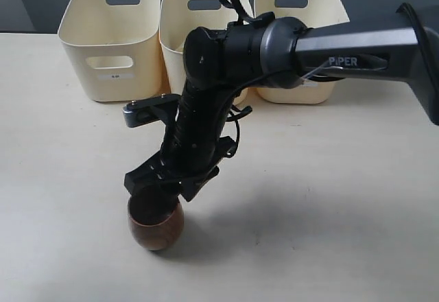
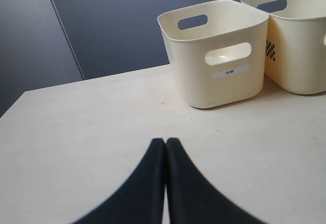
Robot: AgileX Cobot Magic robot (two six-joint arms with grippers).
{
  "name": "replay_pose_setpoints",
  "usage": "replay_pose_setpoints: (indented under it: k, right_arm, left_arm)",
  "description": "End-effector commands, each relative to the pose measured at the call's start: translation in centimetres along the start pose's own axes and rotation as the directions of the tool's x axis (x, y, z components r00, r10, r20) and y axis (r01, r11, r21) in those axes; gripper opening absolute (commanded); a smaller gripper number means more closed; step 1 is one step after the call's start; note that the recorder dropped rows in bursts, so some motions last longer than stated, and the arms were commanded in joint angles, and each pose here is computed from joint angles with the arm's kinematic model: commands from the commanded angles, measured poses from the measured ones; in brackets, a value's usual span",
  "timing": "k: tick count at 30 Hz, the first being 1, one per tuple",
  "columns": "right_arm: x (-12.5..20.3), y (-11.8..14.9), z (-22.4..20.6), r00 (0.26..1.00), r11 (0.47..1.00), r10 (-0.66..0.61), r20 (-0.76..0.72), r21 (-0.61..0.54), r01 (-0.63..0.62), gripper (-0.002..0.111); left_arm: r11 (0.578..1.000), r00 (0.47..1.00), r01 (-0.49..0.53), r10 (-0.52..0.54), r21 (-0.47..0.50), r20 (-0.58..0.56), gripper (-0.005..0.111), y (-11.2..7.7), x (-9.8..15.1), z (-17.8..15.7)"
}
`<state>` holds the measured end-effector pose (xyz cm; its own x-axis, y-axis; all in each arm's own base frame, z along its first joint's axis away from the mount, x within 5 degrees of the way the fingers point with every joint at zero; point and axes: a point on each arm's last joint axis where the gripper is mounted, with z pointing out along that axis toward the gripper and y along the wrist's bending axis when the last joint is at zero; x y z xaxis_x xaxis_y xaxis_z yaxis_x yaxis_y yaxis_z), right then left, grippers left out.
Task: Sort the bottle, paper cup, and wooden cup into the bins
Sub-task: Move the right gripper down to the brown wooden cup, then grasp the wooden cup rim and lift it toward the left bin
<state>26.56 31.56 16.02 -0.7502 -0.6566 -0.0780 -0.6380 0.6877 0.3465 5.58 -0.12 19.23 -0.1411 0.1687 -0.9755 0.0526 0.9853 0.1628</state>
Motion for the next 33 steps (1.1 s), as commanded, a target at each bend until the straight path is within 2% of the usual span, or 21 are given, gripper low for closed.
replay_pose_setpoints:
  k: [1, 2, 3, 4, 15, 22, 29, 31, 33]
  right_arm:
    - [-0.1, 0.1, 0.0, 1.000, 1.000, -0.001, 0.005, -0.001, 0.001, 0.035]
    - [-0.1, 0.1, 0.0, 1.000, 1.000, -0.001, 0.005, -0.001, 0.001, 0.024]
    - [-0.1, 0.1, 0.0, 1.000, 1.000, -0.001, 0.005, -0.001, 0.001, 0.009]
    - [-0.1, 0.1, 0.0, 1.000, 1.000, -0.002, 0.005, 0.001, 0.002, 0.000]
    - [-1.1, -0.1, -0.4, 0.992, 0.999, -0.024, 0.127, 0.036, 0.020, 0.000]
    - [-2.6, 1.0, -3.8, 0.958, 0.998, -0.063, 0.279, 0.048, 0.051, 0.000]
    - [-5.8, 2.6, -8.3, 0.854, 0.994, -0.106, 0.510, 0.060, 0.087, 0.000]
    - [-6.8, 3.0, -10.0, 0.802, 0.993, -0.117, 0.586, 0.068, 0.095, 0.000]
    - [-8.1, 3.5, -12.6, 0.709, 0.995, -0.100, 0.698, 0.062, 0.078, 0.000]
  left_arm:
    - [1.000, 1.000, 0.006, -0.006, 0.004, 0.005, 0.000, 0.0, 0.0, 0.0]
    - [1.000, 1.000, 0.006, -0.006, 0.004, 0.005, 0.000, 0.0, 0.0, 0.0]
    - [1.000, 1.000, 0.006, -0.006, 0.004, 0.005, 0.000, 0.0, 0.0, 0.0]
    - [1.000, 1.000, 0.006, -0.006, 0.004, 0.005, 0.000, 0.0, 0.0, 0.0]
    - [1.000, 1.000, 0.006, -0.006, 0.004, 0.005, 0.000, 0.0, 0.0, 0.0]
    - [1.000, 1.000, 0.006, -0.006, 0.004, 0.005, 0.000, 0.0, 0.0, 0.0]
    - [1.000, 1.000, 0.006, -0.006, 0.004, 0.005, 0.000, 0.0, 0.0, 0.0]
    - [1.000, 1.000, 0.006, -0.006, 0.004, 0.005, 0.000, 0.0, 0.0, 0.0]
    - [1.000, 1.000, 0.006, -0.006, 0.004, 0.005, 0.000, 0.0, 0.0, 0.0]
